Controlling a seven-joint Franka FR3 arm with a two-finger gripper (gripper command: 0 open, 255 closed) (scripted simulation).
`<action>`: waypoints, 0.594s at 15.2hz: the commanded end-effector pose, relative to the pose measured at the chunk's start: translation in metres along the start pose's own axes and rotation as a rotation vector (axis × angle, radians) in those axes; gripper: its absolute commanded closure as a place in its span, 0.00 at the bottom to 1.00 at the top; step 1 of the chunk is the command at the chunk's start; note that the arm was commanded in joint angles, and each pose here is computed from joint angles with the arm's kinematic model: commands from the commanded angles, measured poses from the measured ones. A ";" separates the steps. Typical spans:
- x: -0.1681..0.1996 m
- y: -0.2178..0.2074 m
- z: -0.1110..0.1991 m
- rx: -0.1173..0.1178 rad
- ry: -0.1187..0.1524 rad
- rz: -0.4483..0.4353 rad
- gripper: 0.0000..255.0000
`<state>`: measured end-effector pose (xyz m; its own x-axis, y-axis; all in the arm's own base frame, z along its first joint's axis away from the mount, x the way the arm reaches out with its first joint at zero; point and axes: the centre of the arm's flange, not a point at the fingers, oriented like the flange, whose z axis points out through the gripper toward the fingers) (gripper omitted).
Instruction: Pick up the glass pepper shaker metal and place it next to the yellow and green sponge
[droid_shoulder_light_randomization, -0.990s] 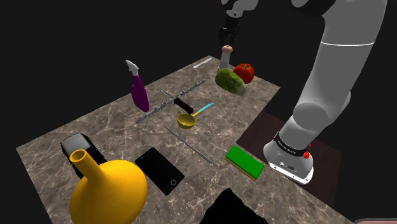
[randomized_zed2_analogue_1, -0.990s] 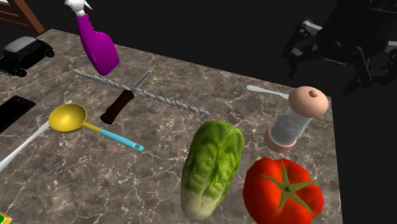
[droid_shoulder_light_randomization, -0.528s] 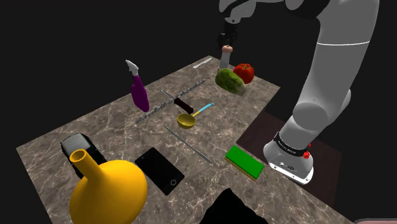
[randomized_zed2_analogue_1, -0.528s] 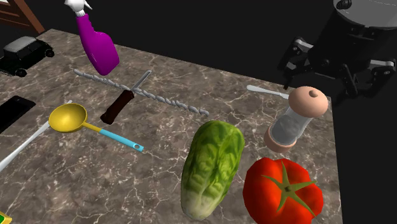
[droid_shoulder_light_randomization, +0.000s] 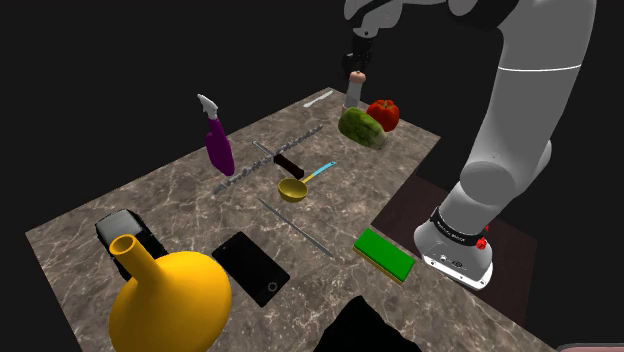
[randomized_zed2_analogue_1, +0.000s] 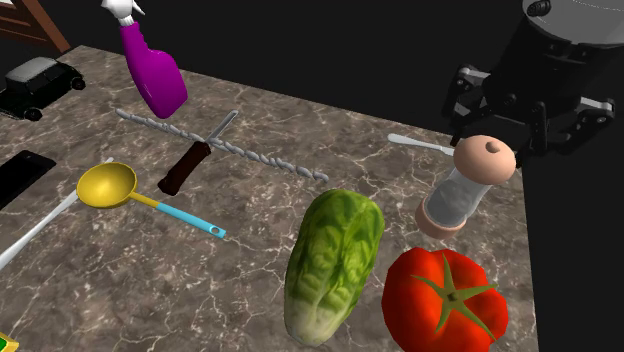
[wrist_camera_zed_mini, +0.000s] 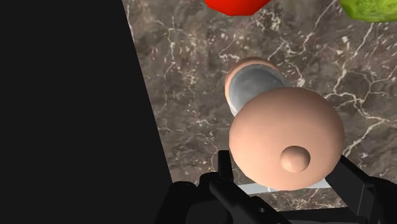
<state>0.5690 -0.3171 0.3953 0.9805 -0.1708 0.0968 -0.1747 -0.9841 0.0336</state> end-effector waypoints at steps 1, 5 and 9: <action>0.000 0.000 0.000 0.000 -0.001 0.000 1.00; 0.000 0.000 0.000 0.000 -0.001 0.000 1.00; 0.000 0.000 -0.005 0.000 -0.001 0.000 1.00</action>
<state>0.5689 -0.3170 0.3974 0.9806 -0.1708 0.0964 -0.1748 -0.9840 0.0336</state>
